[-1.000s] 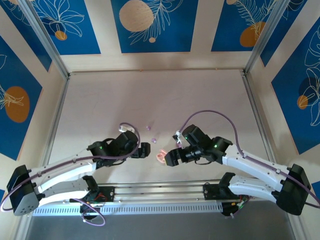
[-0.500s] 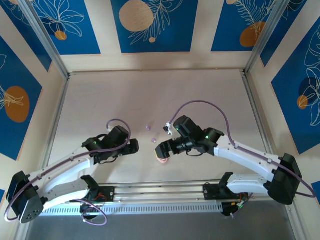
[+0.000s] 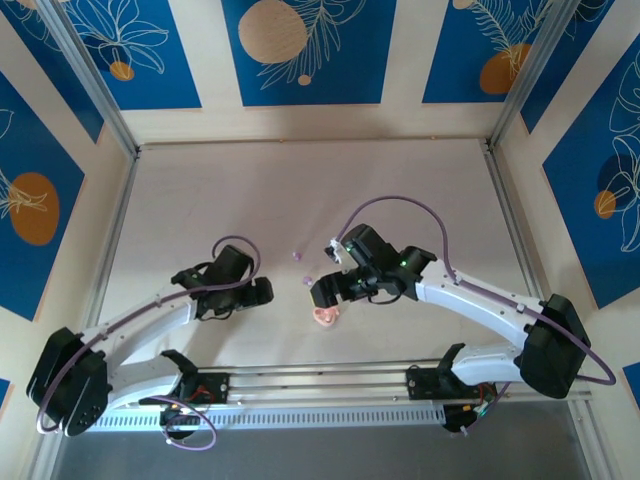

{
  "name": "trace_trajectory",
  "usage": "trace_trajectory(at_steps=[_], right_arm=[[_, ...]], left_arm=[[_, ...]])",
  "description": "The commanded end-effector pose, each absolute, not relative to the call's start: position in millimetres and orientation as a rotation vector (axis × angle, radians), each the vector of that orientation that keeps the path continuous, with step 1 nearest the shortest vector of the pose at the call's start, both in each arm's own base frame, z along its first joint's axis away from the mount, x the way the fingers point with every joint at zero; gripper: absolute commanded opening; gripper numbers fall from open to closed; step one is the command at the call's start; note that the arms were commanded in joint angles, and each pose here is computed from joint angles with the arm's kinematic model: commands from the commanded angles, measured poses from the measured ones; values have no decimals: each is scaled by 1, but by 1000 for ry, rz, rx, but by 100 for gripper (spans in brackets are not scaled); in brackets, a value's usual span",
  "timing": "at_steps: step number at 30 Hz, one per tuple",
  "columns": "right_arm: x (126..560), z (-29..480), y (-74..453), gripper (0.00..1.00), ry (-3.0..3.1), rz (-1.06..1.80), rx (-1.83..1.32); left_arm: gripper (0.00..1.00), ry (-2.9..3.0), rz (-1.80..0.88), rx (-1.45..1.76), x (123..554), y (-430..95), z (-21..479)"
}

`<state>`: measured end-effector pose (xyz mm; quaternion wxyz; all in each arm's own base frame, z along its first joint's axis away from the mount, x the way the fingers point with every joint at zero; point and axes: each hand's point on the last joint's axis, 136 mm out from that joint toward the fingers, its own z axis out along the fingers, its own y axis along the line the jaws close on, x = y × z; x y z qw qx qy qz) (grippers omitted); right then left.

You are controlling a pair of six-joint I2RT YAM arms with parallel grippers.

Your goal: Insert the wireless bluetooth earbuds into the charging case

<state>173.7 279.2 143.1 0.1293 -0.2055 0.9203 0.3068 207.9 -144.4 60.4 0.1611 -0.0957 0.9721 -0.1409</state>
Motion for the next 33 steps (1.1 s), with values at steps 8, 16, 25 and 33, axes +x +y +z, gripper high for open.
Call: trace_trajectory(at_steps=[8,16,25,33], right_arm=[[172,143,264,78,2678,940,-540],[172,144,254,79,2668,963,-501],[171,145,248,79,2665,967,-484],[171,144,248,79,2666,974,-483]], left_arm=[[96,2802,-579,-297,225,-168,44],[97,2836,-596,-302,227,-175,29],[97,2853,-640,-274,233,-186,22],[97,2818,-690,-237,240,-194,33]])
